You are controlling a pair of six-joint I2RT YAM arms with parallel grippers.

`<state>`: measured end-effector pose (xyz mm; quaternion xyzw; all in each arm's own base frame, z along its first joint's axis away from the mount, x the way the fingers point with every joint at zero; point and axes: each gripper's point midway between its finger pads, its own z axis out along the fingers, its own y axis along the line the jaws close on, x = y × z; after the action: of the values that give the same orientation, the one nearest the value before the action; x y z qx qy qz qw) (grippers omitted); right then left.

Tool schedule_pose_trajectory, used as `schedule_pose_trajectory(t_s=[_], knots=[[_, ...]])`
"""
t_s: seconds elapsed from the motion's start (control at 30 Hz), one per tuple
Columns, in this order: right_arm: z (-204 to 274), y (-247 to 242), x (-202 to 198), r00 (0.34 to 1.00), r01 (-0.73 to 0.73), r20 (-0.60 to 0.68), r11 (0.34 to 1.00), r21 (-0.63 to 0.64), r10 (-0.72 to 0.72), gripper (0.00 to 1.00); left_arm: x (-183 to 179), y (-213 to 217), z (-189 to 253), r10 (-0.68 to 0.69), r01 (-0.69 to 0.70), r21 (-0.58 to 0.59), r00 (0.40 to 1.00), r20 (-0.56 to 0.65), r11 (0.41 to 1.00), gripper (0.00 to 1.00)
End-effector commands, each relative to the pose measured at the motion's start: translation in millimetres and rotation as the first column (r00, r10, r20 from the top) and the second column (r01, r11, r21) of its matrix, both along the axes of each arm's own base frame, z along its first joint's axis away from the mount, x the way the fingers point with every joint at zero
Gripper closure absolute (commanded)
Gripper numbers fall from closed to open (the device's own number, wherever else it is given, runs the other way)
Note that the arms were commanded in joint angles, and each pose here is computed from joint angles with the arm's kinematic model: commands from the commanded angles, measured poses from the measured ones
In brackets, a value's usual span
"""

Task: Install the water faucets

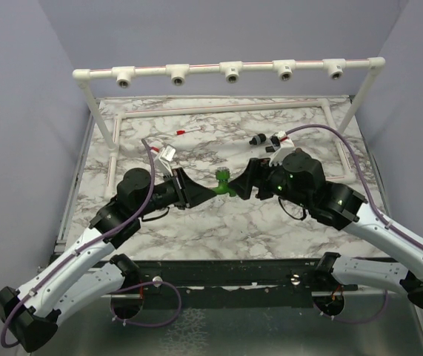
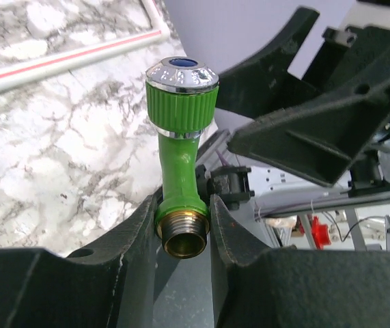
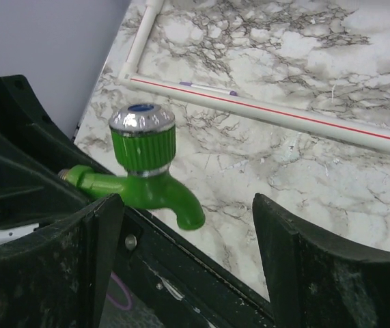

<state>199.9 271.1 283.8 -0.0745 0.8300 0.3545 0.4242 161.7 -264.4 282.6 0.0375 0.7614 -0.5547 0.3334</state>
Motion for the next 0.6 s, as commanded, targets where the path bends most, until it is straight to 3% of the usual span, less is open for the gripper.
schedule_pose_trajectory(t_s=[0.0, 0.1, 0.27, 0.57], knots=[[19.4, 4.2, -10.0, 0.991, -0.117, 0.065, 0.993, -0.012, 0.117, 0.17, 7.7, 8.5, 14.3, -0.002, 0.006, -0.078, 0.999, 0.041, 0.997, 1.00], [36.2, 12.4, -18.6, 0.972, -0.214, 0.111, 0.976, 0.034, 0.209, 0.11, 12.3, 15.3, 20.5, -0.020, 0.025, -0.138, 0.999, 0.042, 0.990, 1.00], [44.6, 21.6, -26.4, 0.932, -0.348, 0.147, 0.932, 0.103, 0.332, 0.11, 10.7, 22.0, 37.1, -0.071, 0.088, -0.255, 0.995, 0.074, 0.963, 1.00], [65.2, 27.4, -31.2, 0.875, -0.478, 0.215, 0.843, 0.245, 0.434, 0.11, -1.5, 21.5, 49.9, -0.142, 0.171, -0.269, 0.982, 0.123, 0.948, 1.00]])
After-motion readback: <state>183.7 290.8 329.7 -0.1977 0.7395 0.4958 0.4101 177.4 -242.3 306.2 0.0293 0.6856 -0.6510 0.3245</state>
